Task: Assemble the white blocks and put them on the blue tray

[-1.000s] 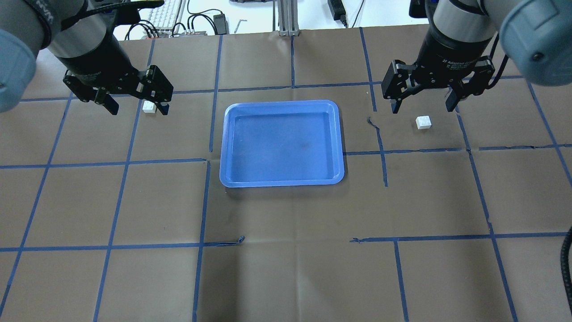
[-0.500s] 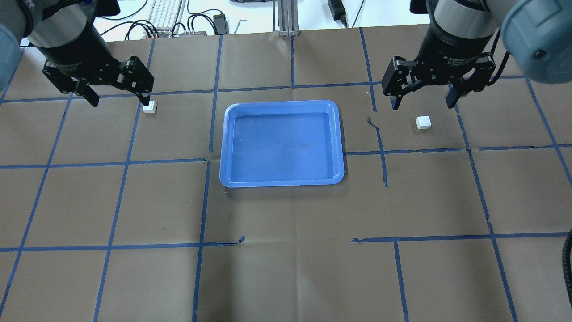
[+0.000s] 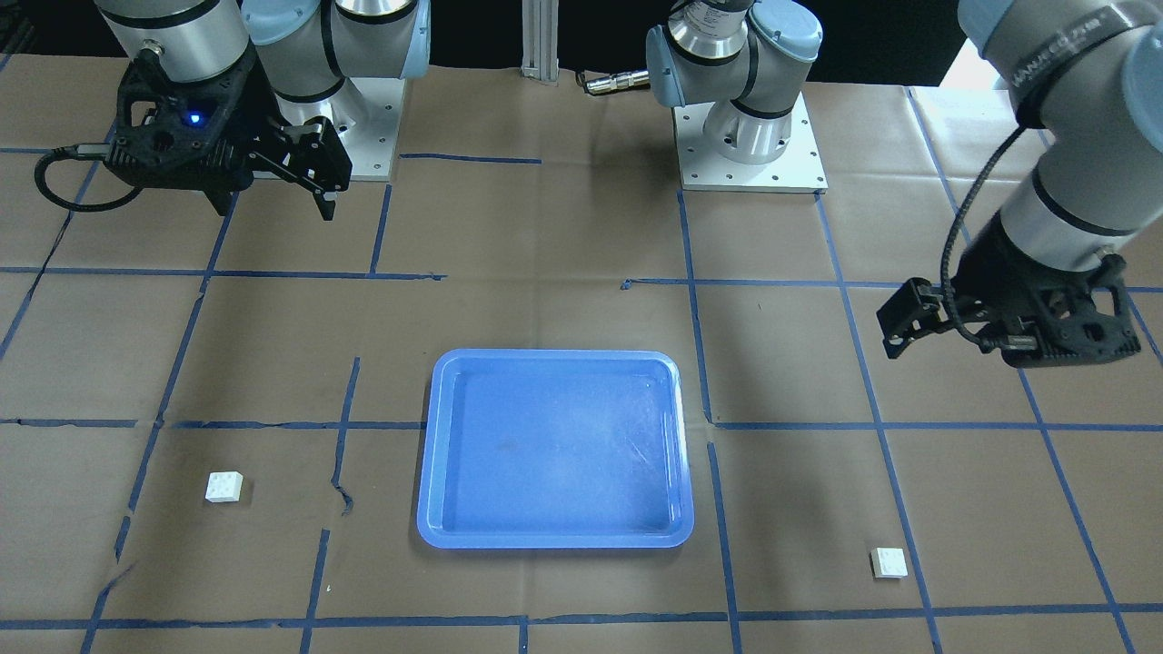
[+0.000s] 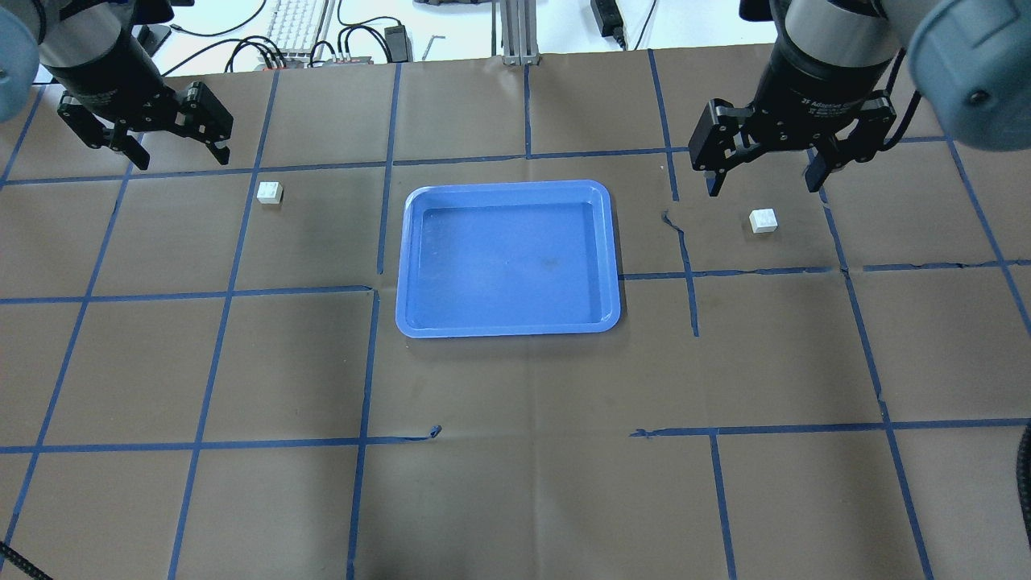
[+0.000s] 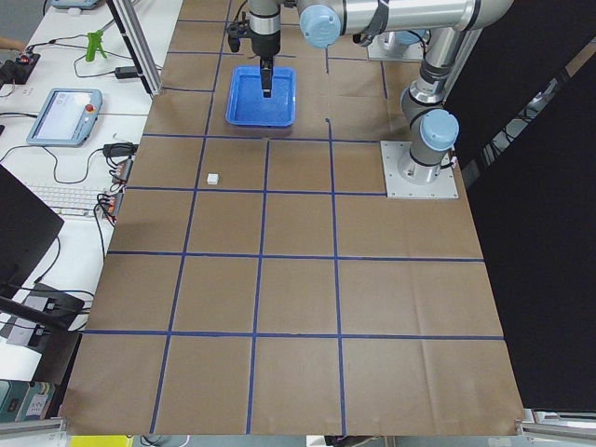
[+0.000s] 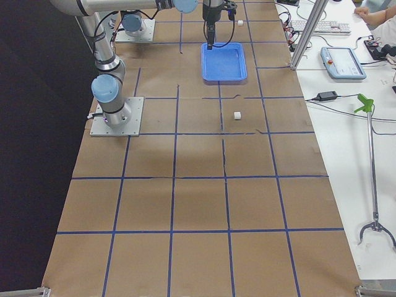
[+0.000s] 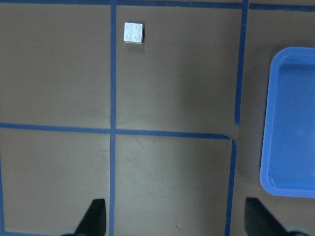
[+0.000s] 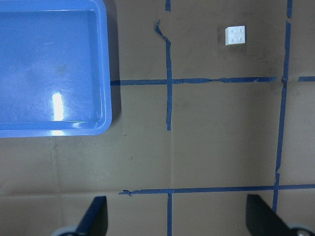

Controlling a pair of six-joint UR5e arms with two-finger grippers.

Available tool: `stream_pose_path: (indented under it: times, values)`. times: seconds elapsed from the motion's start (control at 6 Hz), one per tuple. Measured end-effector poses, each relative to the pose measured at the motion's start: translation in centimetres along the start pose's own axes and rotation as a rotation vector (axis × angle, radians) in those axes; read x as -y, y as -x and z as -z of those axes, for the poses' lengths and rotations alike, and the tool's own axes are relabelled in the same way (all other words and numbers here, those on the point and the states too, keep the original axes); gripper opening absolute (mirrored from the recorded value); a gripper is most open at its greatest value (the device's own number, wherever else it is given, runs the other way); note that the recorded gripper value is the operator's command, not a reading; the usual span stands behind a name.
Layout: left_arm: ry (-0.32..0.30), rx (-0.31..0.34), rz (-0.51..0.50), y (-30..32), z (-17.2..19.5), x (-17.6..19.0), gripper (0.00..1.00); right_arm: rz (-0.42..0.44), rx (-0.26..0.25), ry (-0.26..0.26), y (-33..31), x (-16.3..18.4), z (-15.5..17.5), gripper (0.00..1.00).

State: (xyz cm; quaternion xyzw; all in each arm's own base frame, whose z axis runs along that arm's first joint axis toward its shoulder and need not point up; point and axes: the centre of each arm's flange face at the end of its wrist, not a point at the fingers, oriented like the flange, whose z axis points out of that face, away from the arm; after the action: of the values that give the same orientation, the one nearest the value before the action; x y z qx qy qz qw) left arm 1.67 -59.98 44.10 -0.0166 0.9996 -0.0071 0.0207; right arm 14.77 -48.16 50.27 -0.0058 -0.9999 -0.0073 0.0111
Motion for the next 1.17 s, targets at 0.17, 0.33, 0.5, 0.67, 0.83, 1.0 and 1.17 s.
stream_pose_path:
  times: [0.17, 0.33, 0.5, 0.67, 0.83, 1.0, 1.17]
  values:
    - [0.013, -0.004, -0.039, 1.7, -2.2, 2.5, 0.98, 0.002, 0.001, 0.001, 0.0, 0.0, 0.0, 1.0]
    - [0.014, -0.004, -0.082, 2.6, -4.8, 4.8, 0.98, 0.008, 0.002, 0.001, 0.0, 0.0, 0.0, 1.0]
    - [-0.013, 0.004, -0.128, 3.4, -8.0, 7.1, 0.98, 0.018, 0.002, 0.0, -0.1, 0.0, 0.0, 1.0]
    - [-0.032, 0.011, -0.166, 3.8, -10.9, 8.5, 0.98, 0.022, 0.002, 0.001, 0.0, 0.0, 0.0, 1.0]
    - [-0.031, 0.012, -0.202, 4.0, -13.9, 9.5, 0.98, 0.024, 0.002, 0.002, 0.0, 0.0, 0.0, 1.0]
    - [-0.017, 0.007, -0.233, 4.3, -17.1, 10.1, 0.98, 0.029, 0.002, 0.002, 0.0, 0.0, 0.0, 1.0]
    - [0.0, 0.001, -0.246, 4.2, -20.4, 9.9, 0.97, 0.05, 0.002, 0.001, 0.0, 0.0, -0.1, 1.0]
